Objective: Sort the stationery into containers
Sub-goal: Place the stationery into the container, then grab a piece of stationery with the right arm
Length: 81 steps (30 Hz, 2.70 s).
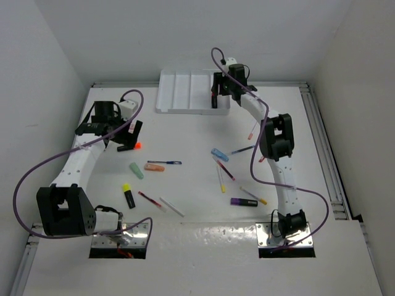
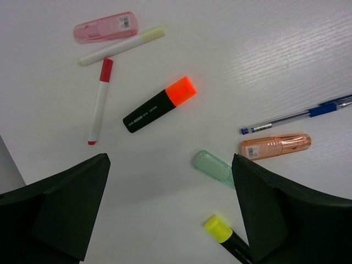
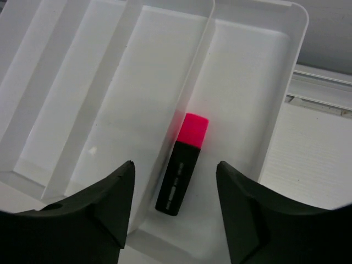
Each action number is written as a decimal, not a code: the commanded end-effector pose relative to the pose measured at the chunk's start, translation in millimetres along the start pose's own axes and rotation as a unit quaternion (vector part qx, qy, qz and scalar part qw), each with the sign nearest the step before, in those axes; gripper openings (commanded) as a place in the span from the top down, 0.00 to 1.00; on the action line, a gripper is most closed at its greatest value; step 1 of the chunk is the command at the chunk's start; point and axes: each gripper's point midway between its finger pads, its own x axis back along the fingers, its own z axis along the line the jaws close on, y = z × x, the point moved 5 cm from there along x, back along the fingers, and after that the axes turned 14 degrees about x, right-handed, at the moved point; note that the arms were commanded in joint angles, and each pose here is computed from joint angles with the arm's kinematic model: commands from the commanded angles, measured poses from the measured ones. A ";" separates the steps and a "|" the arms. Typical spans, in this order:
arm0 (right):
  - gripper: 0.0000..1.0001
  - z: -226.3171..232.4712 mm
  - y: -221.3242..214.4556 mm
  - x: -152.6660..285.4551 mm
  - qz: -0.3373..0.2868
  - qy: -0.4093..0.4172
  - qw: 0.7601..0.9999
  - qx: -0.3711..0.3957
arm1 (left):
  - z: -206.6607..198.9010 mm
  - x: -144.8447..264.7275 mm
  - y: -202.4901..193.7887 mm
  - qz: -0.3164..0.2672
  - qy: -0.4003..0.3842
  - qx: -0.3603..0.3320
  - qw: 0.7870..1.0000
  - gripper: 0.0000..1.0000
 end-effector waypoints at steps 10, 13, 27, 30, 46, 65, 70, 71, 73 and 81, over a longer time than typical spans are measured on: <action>0.62 -11.2 52.7 163.7 0.053 0.068 0.996 -0.028 | -0.4 44.6 29.0 -0.082 -0.005 -0.011 0.997 0.00; 0.69 25.8 -6.4 232.4 0.160 0.171 0.972 0.014 | -5.9 55.6 24.5 -0.096 -0.020 -0.026 0.995 0.00; 0.59 119.0 -179.8 404.0 0.266 0.302 0.886 0.229 | -7.9 72.4 12.9 -0.106 -0.028 -0.056 0.992 0.00; 0.58 133.5 -201.6 414.5 0.271 0.328 0.860 0.281 | -7.7 74.5 11.0 -0.107 -0.025 -0.055 0.992 0.00; 0.54 143.9 -241.0 400.6 0.300 0.324 0.808 0.391 | -9.6 76.8 5.2 -0.096 -0.031 -0.060 0.993 0.00; 0.53 141.4 -277.7 395.2 0.311 0.320 0.782 0.435 | -10.0 66.2 -3.9 -0.071 -0.041 -0.067 0.994 0.00; 0.53 136.8 -282.4 388.5 0.309 0.306 0.781 0.448 | -11.6 66.3 -1.0 -0.072 -0.048 -0.065 0.994 0.00; 0.53 137.0 -283.6 387.8 0.311 0.307 0.780 0.448 | -11.2 66.3 -1.0 -0.072 -0.048 -0.065 0.994 0.00; 0.55 136.8 -284.5 386.8 0.314 0.306 0.780 0.448 | -11.2 65.7 -2.0 -0.070 -0.047 -0.065 0.994 0.00; 0.99 141.0 -236.2 374.3 0.275 0.315 0.804 0.423 | -7.0 65.2 -0.2 -0.069 -0.037 -0.057 0.995 0.00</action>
